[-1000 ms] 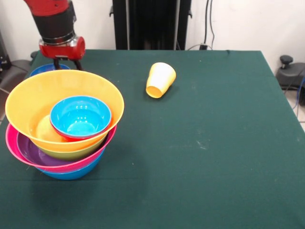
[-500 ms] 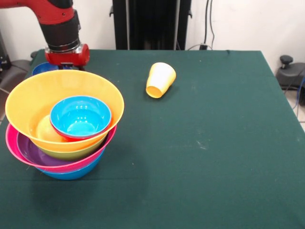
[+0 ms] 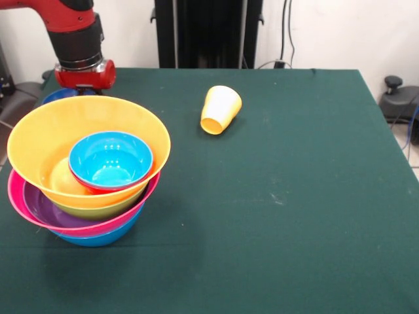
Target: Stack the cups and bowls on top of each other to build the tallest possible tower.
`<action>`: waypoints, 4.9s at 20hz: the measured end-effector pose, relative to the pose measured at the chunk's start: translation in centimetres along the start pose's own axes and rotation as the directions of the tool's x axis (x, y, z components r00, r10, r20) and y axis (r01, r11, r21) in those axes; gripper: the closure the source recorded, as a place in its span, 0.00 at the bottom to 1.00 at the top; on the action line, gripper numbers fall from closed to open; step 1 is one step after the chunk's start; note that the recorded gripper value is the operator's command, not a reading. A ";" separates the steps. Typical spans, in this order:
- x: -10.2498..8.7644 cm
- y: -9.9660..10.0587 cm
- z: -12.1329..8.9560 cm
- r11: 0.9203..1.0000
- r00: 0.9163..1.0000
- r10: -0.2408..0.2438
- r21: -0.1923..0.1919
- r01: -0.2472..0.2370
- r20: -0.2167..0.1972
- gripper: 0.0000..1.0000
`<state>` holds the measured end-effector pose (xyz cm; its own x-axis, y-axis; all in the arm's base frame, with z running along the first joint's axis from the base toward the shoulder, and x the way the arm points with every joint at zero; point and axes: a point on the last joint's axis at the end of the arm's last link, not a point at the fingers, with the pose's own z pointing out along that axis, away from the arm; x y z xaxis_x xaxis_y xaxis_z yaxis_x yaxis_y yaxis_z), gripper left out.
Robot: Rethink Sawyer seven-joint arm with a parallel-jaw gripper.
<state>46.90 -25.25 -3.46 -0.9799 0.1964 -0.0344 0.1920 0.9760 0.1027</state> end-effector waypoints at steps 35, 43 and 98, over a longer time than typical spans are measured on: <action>-2.3 17.2 -10.3 0.962 0.983 -0.183 0.199 0.185 -0.028 1.00; -1.2 20.1 -14.3 0.973 0.998 -0.067 0.219 0.067 -0.008 1.00; -28.1 23.6 -19.2 0.969 0.955 0.233 0.035 -0.243 0.182 0.00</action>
<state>77.90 -9.58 19.06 -0.8817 0.4320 -0.1899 0.4260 0.9017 0.0732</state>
